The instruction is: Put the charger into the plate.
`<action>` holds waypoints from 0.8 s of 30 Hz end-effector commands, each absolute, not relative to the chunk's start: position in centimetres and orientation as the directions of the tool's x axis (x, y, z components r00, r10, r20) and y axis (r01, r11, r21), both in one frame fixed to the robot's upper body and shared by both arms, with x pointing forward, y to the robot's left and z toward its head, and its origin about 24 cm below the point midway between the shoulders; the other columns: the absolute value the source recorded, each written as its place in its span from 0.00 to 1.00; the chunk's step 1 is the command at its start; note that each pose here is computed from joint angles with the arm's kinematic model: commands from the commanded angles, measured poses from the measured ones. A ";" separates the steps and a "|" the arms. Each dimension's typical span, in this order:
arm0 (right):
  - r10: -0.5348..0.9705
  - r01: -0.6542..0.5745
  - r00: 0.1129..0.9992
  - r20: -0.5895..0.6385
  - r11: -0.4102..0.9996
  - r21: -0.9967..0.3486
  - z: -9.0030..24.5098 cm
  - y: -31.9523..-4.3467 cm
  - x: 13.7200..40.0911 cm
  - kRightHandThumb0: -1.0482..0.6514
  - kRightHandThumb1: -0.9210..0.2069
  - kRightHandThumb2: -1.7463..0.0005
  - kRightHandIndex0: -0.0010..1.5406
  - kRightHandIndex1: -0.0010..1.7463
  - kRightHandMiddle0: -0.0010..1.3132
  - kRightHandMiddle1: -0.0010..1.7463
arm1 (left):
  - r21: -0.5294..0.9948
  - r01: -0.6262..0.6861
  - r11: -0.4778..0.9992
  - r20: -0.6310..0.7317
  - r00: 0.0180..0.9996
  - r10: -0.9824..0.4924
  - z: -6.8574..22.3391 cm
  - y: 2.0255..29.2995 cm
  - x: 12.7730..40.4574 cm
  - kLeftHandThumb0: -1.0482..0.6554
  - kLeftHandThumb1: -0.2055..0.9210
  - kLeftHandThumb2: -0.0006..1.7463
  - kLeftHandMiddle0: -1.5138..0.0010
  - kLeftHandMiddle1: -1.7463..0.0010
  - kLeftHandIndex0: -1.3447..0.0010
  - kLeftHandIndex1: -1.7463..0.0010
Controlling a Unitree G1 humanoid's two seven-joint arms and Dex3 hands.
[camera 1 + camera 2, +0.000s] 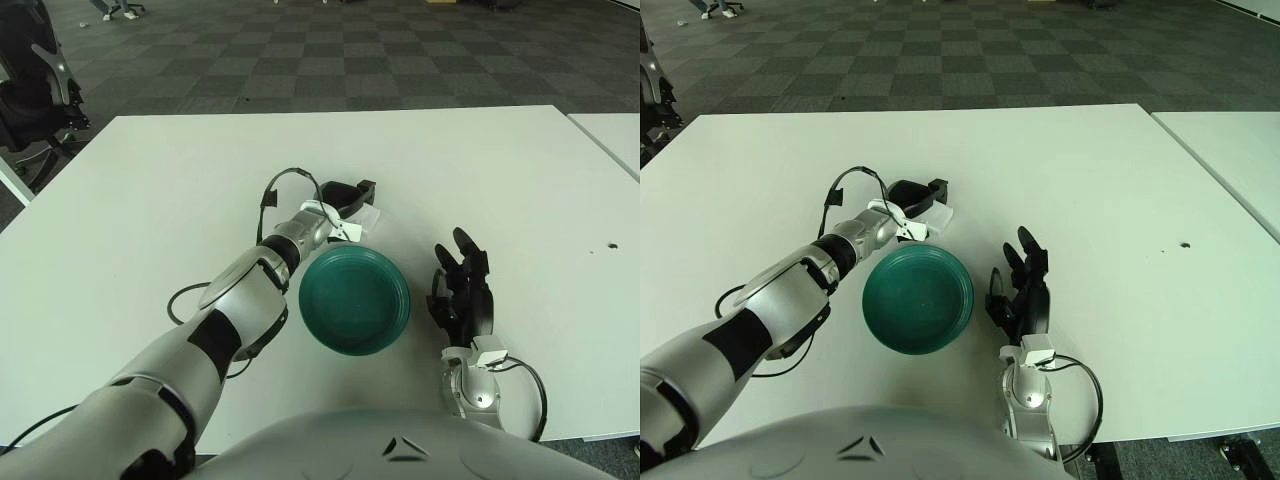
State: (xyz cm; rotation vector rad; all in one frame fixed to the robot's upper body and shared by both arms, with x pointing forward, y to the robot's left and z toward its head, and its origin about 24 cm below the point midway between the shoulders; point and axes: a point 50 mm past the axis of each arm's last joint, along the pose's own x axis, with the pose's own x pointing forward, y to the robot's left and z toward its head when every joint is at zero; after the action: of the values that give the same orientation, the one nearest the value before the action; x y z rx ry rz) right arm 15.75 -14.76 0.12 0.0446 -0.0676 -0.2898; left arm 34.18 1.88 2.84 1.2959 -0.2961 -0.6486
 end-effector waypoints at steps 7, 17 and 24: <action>-0.341 0.341 0.876 -0.340 0.938 -0.064 -6.8 -16.6 9.9 0.20 0.00 0.64 0.07 0.31 0.00 0.32 | 0.952 0.140 0.273 0.070 0.766 -0.640 6.8 4.3 35.9 0.33 0.42 0.78 0.20 0.00 0.53 0.00; -0.337 0.336 0.874 -0.352 0.940 -0.065 -7.2 -16.9 9.9 0.20 0.00 0.64 0.07 0.31 0.00 0.33 | 0.836 0.087 0.542 0.378 0.625 -0.683 10.6 4.7 33.8 0.33 0.43 0.78 0.19 0.00 0.53 0.00; -0.350 0.354 0.863 -0.364 0.934 -0.057 -7.3 -17.0 10.0 0.21 0.00 0.64 0.08 0.32 0.00 0.34 | 0.818 0.156 0.554 0.389 0.560 -0.732 10.9 6.2 31.1 0.33 0.43 0.78 0.21 0.00 0.53 0.00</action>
State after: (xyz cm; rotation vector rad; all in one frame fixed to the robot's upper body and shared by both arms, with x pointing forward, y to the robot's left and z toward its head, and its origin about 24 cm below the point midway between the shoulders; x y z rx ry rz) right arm 15.91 -14.87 0.13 0.0382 -0.0660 -0.2736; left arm 33.15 3.93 10.18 0.8791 -0.7614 -0.5553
